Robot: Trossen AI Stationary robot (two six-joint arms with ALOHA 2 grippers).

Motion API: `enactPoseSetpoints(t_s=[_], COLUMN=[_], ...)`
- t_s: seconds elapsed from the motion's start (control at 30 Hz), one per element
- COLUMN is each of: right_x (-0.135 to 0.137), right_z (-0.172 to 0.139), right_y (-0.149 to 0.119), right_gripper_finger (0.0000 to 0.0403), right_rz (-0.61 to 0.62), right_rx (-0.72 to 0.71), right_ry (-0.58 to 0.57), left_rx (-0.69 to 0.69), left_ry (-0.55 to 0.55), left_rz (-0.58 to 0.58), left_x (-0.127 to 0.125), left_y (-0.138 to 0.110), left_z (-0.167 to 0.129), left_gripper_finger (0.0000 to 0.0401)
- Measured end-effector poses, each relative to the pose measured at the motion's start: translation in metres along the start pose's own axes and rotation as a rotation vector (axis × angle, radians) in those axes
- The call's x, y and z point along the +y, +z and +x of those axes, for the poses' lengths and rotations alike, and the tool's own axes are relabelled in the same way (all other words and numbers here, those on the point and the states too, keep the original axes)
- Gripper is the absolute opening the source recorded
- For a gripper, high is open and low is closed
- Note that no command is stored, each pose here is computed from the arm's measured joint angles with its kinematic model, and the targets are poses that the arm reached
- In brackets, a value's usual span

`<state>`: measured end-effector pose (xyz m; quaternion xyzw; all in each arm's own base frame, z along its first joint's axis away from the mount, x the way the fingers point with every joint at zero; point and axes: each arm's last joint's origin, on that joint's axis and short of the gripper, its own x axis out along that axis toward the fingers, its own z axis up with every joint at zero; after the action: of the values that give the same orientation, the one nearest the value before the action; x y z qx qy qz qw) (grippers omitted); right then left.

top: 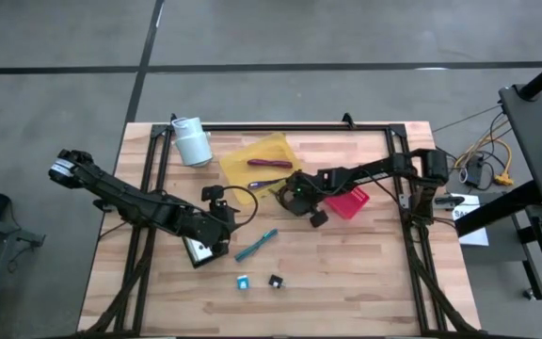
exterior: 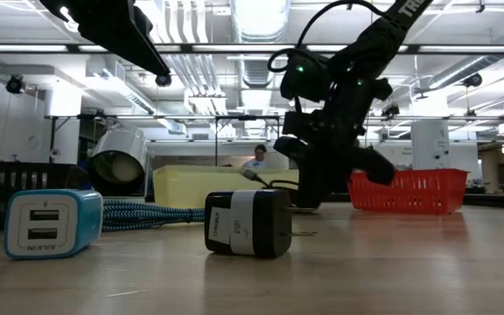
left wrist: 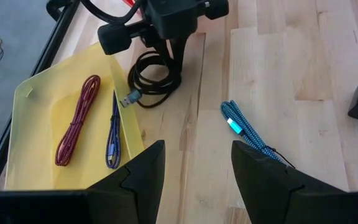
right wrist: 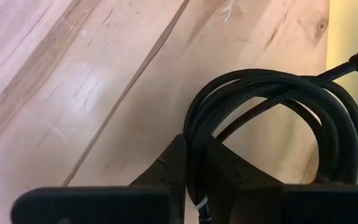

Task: Pick and place items into bin
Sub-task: Put the black charger cable into the yellow bin

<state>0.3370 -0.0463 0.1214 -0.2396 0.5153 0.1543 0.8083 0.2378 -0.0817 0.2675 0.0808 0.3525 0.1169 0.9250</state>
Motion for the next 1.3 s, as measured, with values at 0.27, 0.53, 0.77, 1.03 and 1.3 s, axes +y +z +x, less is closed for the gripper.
enactPoseSetpoints(t_s=[0.27,0.53,0.77,1.03,1.3], right_x=[0.007,0.006,-0.023,-0.073,-0.100], right_z=[-0.012,-0.045,-0.072,-0.079,-0.067], right_y=[0.006,0.025,0.040,0.023,-0.014], right_gripper_finger=[0.0021,0.0020,0.0020,0.0020,0.0020], right_rz=[-0.038,-0.196,-0.225,0.202,0.491], right_rx=[-0.010,-0.175,-0.422,-0.786,-0.878], right_ry=[-0.002,-0.069,-0.322,-0.264,0.037], left_rx=[0.000,0.000,0.000,-0.001,-0.004], left_ry=[0.000,0.000,0.000,0.000,-0.001], left_rz=[0.001,0.001,0.001,0.001,-0.027], left_x=[0.000,0.000,0.000,0.000,0.000], left_y=[0.000,0.000,0.000,0.000,0.001], left_z=[0.000,0.000,0.000,0.000,-0.001], left_gripper_finger=[0.0169,0.0169,0.0169,0.0169,0.0169])
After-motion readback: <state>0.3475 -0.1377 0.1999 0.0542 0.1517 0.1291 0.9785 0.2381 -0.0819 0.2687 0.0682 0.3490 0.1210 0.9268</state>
